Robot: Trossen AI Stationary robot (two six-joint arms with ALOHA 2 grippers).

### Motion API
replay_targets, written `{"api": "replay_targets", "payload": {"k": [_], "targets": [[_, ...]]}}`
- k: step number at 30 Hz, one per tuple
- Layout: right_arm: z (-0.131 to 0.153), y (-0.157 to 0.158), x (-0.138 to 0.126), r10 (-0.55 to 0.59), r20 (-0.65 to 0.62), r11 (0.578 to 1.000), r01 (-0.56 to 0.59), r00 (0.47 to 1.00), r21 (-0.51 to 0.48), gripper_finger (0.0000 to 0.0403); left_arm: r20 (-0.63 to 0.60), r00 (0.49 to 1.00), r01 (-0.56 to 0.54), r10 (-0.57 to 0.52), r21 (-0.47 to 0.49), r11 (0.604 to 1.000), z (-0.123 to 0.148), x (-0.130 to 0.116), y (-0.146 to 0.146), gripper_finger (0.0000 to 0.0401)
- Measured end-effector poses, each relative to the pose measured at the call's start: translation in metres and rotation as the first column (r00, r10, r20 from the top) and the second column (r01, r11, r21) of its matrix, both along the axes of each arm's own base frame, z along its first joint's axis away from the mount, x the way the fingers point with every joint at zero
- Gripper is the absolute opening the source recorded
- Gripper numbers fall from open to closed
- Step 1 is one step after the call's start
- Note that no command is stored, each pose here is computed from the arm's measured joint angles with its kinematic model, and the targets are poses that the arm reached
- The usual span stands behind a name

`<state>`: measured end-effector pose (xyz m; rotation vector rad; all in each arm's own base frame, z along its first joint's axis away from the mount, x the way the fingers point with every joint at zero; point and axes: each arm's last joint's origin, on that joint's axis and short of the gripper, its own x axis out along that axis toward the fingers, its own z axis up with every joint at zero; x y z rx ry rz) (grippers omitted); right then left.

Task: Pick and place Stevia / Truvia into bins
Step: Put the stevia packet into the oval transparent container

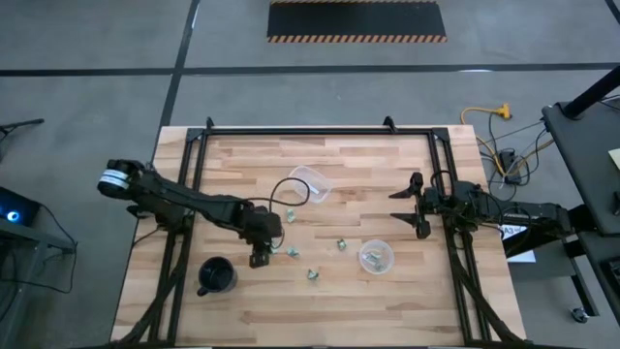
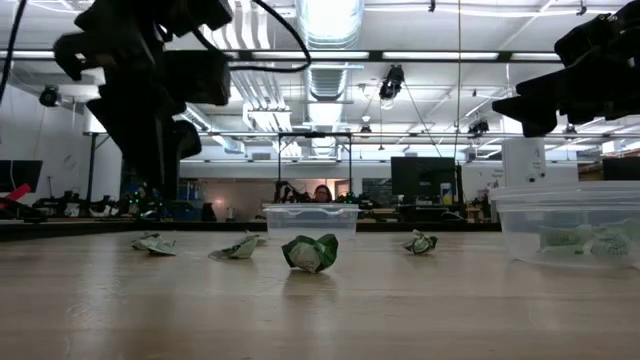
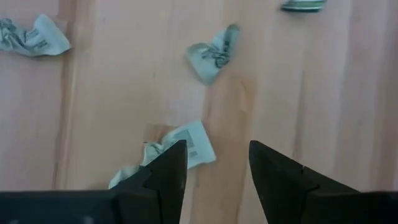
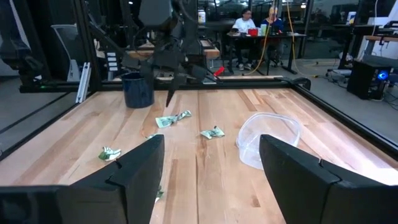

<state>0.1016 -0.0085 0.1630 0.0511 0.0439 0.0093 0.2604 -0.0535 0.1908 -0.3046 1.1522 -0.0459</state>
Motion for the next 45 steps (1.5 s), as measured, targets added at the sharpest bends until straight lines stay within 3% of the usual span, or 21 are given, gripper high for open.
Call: {"api": "replay_targets", "payload": {"k": [10,28,37,45], "targets": [[0.000,0.000,0.000,0.000,0.000,1.000,0.000,1.000,0.000,0.0248,-0.184,0.979,-0.065,0.084,0.107,0.992,-0.018,0.007,0.001,0.0155],[0.000,0.000,0.000,-0.001,0.000,1.000,0.001,1.000,0.000,0.0246,-0.206,0.974,-0.070,0.094,0.122,0.990,-0.038,0.018,-0.001,0.0155],[0.000,0.000,0.000,0.000,0.000,1.000,0.000,1.000,0.000,0.0252,-0.210,0.976,-0.042,0.065,0.110,0.993,-0.017,0.017,-0.002,0.0155],[0.000,0.000,0.000,-0.001,0.000,1.000,0.001,1.000,0.000,0.0250,-0.126,0.992,0.026,-0.011,0.111,0.994,0.003,0.021,-0.003,0.0155]]}}
